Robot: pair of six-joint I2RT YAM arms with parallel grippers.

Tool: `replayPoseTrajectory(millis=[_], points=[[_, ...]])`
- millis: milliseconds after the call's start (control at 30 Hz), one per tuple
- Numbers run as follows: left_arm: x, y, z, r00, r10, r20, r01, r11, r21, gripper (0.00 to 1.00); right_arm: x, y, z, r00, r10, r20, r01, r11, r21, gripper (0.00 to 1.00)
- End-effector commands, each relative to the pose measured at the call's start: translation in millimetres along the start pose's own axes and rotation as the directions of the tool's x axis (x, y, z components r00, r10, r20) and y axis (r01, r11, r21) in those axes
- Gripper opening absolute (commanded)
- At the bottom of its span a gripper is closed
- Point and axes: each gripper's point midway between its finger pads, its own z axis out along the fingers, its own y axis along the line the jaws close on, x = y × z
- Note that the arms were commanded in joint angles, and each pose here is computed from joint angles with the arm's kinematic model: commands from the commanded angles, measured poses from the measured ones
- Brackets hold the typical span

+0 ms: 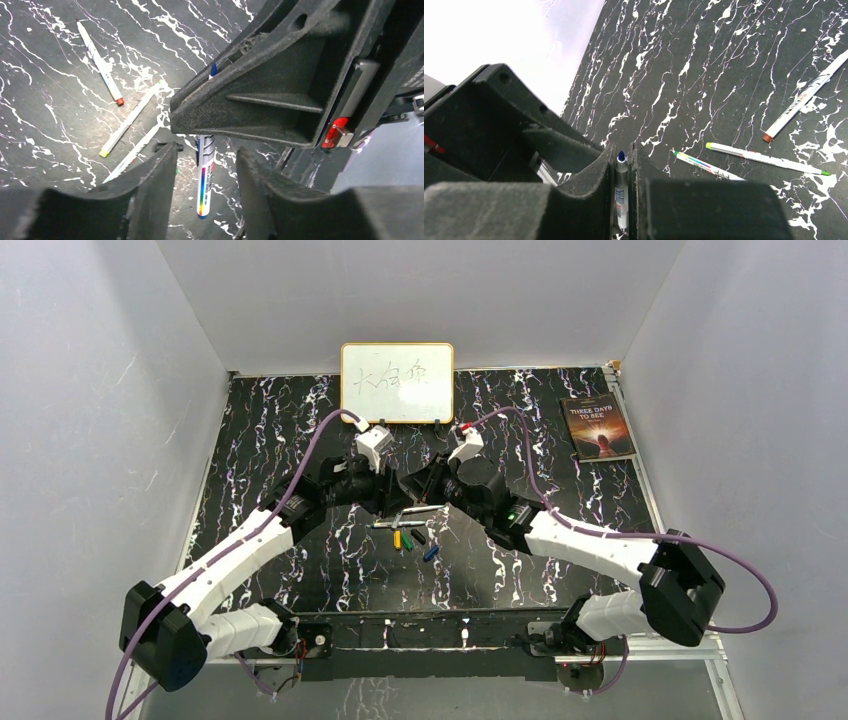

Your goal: Insert the pens into the pen caps

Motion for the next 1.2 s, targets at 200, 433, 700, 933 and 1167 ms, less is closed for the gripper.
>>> replayPoseTrajectory(millis=[200,433,700,933,1167], points=[[-23.7,-25.8,-11.5,0.993,0.014,0.115,-0.026,0.995,0.099,0.63,-40.1,43.0,-22.8,0.993,0.061,0.106,-0.044,0.988,-0.151,0.00],[-21.6,-33.4,-12.0,0.994,0.010,0.110,-0.026,0.989,0.145,0.47,-36.3,53.7,-28.2,0.987,0.134,0.084,-0.112,0.968,-0.224,0.00],[-22.4,-39.1,-15.3,0.994,0.017,0.108,-0.035,0.985,0.169,0.11,-33.9,51.7,-30.1,0.978,0.189,0.083,-0.165,0.957,-0.237,0.00],[-19.5,-38.6,-20.5,0.994,0.022,0.110,-0.039,0.987,0.154,0.46,-44.9,41.3,-36.5,0.963,0.224,0.152,-0.191,0.960,-0.207,0.00],[-16.8,-38.6,-25.1,0.993,0.025,0.114,-0.042,0.988,0.147,0.42,-58.5,35.7,-49.1,0.949,0.227,0.221,-0.184,0.963,-0.199,0.00]])
